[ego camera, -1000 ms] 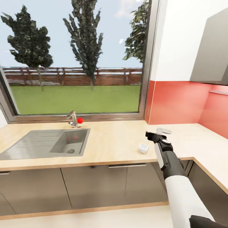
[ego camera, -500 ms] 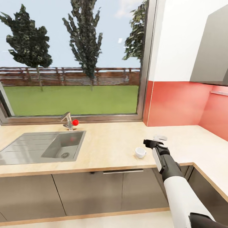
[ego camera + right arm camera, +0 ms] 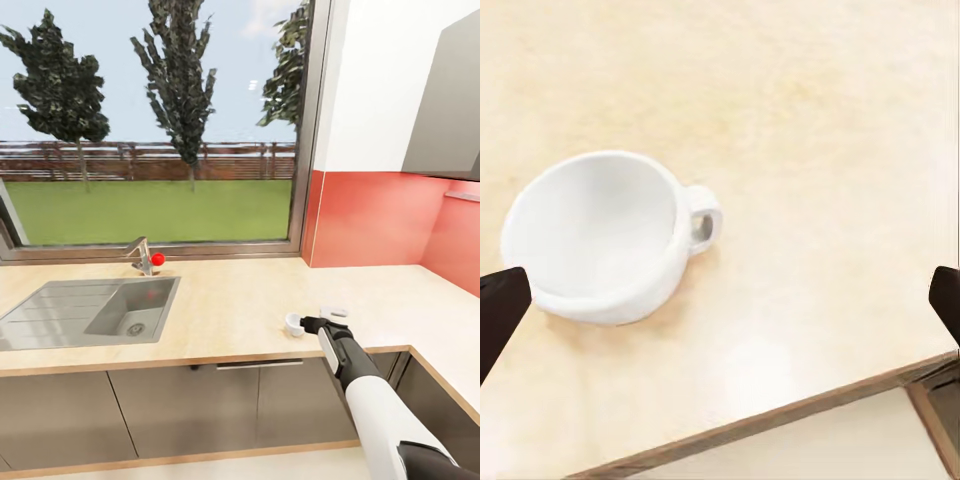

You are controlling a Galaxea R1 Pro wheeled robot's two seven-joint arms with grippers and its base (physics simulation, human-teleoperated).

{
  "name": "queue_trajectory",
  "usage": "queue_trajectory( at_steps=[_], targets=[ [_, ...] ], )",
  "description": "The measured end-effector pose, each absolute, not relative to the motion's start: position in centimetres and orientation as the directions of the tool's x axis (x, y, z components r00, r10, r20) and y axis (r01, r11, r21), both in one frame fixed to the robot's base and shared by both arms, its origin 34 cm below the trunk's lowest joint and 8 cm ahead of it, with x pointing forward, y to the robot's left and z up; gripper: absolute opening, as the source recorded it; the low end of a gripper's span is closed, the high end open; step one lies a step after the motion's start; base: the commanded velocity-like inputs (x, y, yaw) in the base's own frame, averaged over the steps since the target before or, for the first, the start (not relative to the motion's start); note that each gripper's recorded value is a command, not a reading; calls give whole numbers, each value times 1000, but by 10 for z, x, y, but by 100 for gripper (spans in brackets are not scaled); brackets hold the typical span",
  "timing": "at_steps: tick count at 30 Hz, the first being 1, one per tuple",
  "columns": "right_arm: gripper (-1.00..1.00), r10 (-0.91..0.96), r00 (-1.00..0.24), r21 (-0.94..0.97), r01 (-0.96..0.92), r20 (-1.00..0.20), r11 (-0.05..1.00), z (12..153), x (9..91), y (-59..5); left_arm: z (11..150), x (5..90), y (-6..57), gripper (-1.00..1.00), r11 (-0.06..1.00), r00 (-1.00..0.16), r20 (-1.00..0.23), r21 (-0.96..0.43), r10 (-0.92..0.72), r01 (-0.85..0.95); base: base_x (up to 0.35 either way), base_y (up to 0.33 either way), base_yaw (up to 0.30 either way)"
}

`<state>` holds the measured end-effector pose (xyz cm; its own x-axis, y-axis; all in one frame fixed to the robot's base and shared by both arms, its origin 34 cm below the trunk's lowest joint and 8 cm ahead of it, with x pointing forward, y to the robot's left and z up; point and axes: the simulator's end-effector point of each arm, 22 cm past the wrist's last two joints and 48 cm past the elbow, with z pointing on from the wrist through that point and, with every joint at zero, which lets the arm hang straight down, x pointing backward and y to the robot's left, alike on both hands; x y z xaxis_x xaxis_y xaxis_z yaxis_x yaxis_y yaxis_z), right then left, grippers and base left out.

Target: Set up a coffee station on the kitchen countertop: keep the coffee maker on the countertop, move the bottle of coffee from the kitchen shelf to the counter next to the coffee maker, place a paper coffee filter on top of the coffee maker, put the saucer next to the coffee maker with the coffee cup on the saucer, and place the electric kettle next to the coffee maker.

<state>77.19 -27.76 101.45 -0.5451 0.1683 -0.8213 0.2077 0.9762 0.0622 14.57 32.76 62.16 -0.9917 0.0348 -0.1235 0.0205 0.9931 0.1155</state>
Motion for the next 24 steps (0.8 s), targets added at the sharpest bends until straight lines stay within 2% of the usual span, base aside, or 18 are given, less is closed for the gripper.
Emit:
queue_trajectory(
  at_steps=[24],
  targets=[
    [100,165,-562,55,207,-811,977,1006,769,-278,622,145,327,100,993,-992,-122,115,35,21,125,0,0]
  ],
)
